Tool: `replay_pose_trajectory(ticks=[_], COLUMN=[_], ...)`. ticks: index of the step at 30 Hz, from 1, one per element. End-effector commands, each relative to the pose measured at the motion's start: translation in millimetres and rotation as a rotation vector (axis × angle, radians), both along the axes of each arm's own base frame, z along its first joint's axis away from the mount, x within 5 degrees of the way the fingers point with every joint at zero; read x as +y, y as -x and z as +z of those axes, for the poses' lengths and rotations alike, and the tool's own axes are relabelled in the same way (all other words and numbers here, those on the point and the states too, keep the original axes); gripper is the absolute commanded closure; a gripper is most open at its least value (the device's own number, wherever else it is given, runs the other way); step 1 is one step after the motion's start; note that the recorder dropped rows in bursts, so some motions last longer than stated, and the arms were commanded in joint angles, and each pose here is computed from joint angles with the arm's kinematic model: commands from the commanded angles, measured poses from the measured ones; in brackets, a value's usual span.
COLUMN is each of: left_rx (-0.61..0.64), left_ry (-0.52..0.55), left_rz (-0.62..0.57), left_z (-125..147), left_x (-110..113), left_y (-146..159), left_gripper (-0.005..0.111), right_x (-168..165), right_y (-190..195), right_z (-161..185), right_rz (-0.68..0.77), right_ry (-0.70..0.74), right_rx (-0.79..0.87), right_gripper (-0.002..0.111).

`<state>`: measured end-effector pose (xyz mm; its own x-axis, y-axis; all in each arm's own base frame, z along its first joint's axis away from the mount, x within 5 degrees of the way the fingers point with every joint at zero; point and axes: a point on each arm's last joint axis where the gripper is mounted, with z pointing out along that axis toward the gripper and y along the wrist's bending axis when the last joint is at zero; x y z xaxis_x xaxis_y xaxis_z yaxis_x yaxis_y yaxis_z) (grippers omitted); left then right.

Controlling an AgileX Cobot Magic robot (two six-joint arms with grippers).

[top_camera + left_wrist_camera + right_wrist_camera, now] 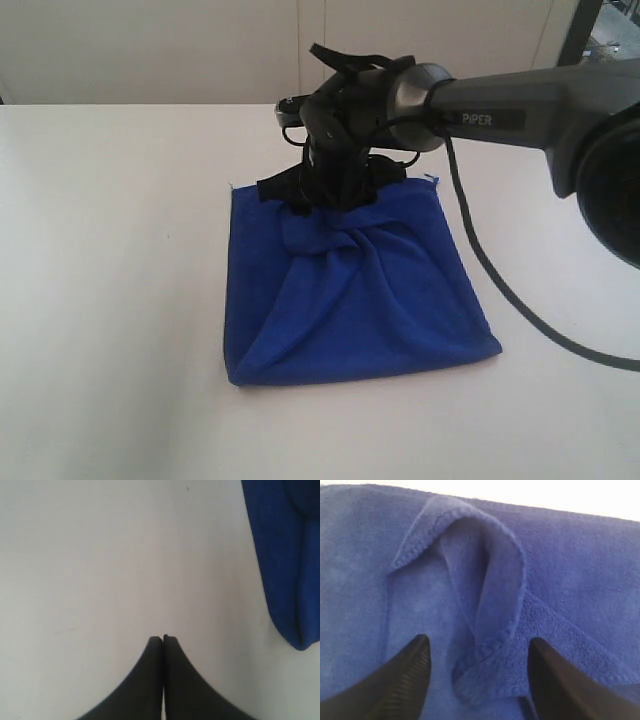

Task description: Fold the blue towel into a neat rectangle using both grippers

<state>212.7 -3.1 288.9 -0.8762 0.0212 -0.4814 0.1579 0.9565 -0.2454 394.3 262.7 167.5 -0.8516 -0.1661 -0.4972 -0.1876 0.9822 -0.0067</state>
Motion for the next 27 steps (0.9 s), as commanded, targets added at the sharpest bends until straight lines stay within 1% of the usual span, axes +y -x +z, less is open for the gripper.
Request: replay_pose_trajectory(ticks=[1,5,13,16,18,24,27], left_rx=[-0.003,-0.003,-0.003,-0.003,-0.003,-0.003,-0.003], left_ry=[0.013,0.013,0.013,0.013,0.013,0.013,0.013], left_rz=[-0.001,-0.001,-0.001,-0.001,-0.001,-0.001,-0.001], left_z=[2.1,2.1,2.1,2.1,2.1,2.1,2.1], left_x=[-1.1,-1.1,-1.1,-1.1,-1.1,-1.1,-1.1], left_y=[2.3,2.3,2.3,2.3,2.3,2.3,2.3], left_gripper=[0.107,0.107,0.107,0.107,0.107,0.107,0.107], right_x=[-1.5,-10.0,-11.5,-12.1,-11.9,-7.8,-7.0], right_y=[0.2,-1.0,1.5,2.6,2.9,2.7,2.6], right_z=[0.2,0.0,7.1,21.6,28.9,18.4,12.8], right_rz=[0.009,-0.01,-0.025,-0.024,-0.02,-0.029,-0.032], right_ry=[0.034,0.11,0.105,0.082,0.065,0.032,0.032], right_rx=[-0.009,-0.008,0.001,-0.028,-0.048,-0.016,-0.002], right_gripper=[0.054,0.054,0.055,0.06,0.066,0.079,0.08])
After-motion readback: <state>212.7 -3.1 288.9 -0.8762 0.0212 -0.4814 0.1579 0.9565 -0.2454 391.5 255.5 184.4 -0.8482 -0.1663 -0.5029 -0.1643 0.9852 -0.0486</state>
